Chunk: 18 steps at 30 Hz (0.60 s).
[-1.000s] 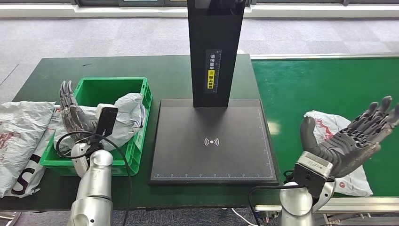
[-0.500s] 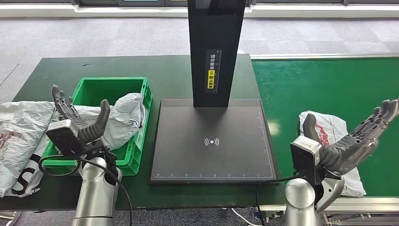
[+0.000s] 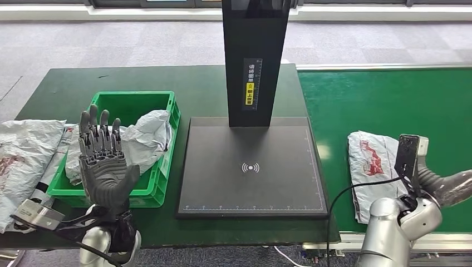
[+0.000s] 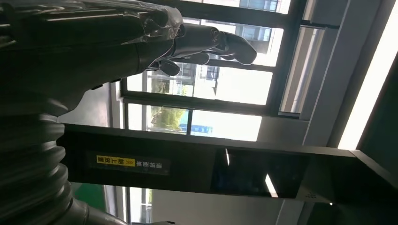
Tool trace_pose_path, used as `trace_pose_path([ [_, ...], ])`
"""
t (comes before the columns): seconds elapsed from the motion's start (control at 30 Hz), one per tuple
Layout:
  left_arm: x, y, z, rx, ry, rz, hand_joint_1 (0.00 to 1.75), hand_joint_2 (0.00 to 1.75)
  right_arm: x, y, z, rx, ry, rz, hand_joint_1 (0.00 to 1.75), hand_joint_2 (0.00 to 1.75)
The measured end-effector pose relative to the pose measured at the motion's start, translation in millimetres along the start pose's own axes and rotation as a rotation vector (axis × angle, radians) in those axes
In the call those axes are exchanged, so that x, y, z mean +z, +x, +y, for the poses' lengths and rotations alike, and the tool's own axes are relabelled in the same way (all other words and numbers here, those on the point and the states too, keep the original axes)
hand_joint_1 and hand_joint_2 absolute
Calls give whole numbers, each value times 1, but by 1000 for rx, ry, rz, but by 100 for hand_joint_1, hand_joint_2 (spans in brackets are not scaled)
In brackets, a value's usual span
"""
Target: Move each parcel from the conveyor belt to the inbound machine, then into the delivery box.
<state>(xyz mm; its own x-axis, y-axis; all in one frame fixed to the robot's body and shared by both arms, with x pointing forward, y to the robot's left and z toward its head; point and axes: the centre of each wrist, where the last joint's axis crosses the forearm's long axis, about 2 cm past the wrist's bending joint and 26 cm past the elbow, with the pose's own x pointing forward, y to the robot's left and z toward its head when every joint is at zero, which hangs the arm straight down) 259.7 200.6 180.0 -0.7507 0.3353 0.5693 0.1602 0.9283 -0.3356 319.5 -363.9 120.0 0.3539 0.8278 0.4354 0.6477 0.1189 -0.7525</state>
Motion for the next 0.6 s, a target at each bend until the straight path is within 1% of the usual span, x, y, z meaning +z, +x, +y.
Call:
trace_pose_path([
  [0.2, 1, 4, 0, 6, -6, -9, 0, 175, -3, -12, 10, 26, 49, 46, 0, 175],
  [0.33, 0, 5, 0, 12, -23, -12, 0, 175, -6, -24, 22, -4, 106, 142, 0, 175],
  [0.43, -1, 4, -1, 3, -34, -13, 0, 175, -3, -37, 34, -42, 178, 213, 0, 175],
  [0.6, -3, 3, 0, -7, -41, -15, 0, 175, 8, -53, 48, -62, 329, 276, 0, 175],
])
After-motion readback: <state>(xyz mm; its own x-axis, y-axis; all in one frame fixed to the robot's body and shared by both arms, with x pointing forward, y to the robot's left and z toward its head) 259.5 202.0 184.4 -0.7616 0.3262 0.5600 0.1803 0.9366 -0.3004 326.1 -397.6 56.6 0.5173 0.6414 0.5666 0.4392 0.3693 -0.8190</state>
